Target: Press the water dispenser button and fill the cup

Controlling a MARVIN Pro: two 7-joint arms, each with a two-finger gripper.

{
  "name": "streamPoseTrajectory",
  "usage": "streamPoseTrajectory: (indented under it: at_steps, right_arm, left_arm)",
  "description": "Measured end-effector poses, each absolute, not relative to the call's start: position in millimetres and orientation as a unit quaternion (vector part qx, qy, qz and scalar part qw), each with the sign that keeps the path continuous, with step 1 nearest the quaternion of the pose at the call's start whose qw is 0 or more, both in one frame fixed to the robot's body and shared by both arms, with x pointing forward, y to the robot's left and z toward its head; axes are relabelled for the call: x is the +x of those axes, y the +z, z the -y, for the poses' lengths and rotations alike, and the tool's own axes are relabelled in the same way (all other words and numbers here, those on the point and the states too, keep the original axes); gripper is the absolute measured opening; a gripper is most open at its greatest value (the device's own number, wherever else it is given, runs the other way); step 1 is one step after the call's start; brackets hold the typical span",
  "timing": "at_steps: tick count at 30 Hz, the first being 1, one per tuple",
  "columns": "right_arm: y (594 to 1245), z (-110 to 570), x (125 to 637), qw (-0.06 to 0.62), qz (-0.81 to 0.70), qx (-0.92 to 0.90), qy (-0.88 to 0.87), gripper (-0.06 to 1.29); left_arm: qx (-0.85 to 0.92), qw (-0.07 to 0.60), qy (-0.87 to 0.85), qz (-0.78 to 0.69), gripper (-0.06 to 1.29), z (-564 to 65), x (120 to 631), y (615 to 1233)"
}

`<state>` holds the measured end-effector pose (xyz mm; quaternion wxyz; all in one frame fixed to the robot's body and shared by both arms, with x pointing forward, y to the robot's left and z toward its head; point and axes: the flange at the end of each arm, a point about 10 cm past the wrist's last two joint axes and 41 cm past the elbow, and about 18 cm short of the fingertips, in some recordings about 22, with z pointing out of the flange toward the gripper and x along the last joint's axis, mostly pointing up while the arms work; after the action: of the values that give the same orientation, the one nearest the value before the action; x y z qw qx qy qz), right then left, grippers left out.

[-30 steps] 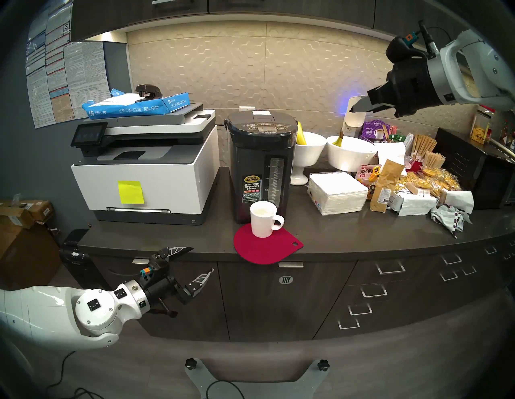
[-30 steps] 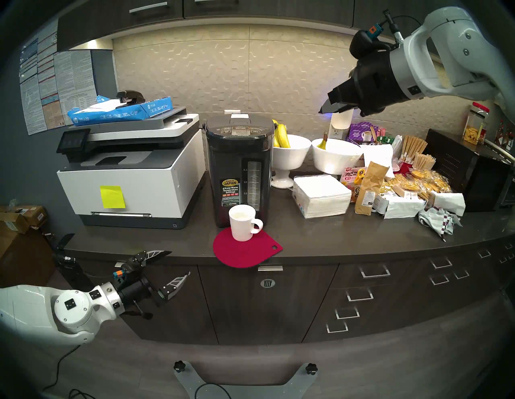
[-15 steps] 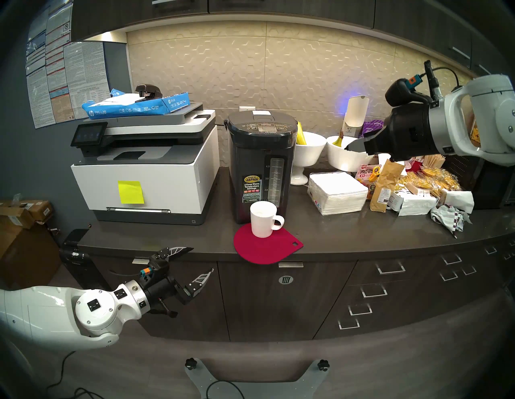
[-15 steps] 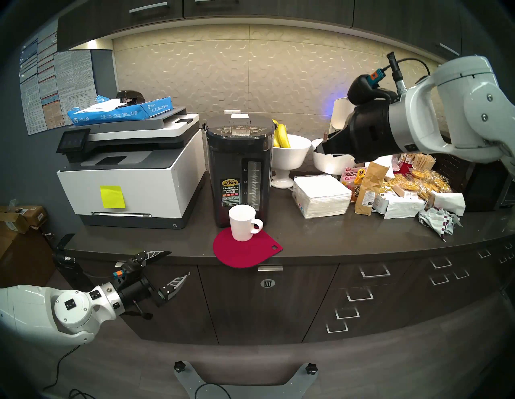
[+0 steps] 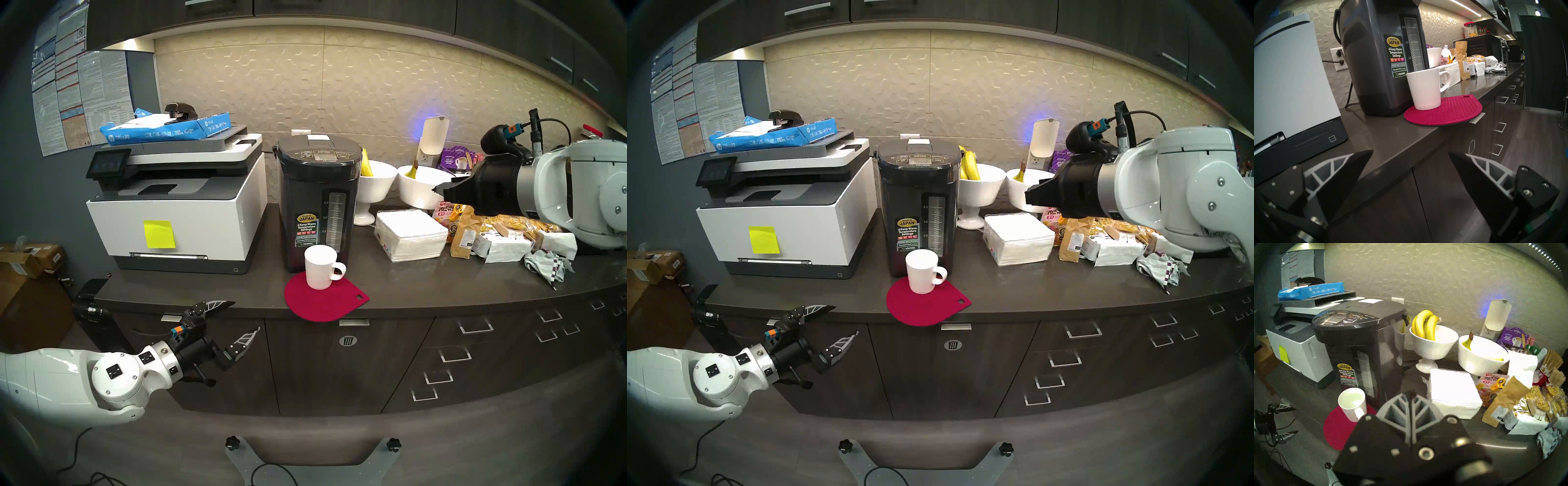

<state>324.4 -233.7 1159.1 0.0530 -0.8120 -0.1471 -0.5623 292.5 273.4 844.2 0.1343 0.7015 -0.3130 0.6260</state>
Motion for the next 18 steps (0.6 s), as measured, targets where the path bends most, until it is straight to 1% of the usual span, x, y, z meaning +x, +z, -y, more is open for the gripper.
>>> streamPoseTrajectory:
  at_steps: [7, 18]
  right_arm:
    - [1150.8, 229.2, 316.9, 0.049, 0.117, -0.8, -0.586, -0.03]
    - [1134.5, 239.0, 321.4, 0.042, 0.061, -0.797, -0.6, -0.03]
  left_arm:
    - [0.702, 0.134, 0.626, 0.313, 1.26, -273.4, 292.5, 844.2]
    - [0.701, 0.134, 0.626, 0.313, 1.26, -273.4, 292.7, 844.3]
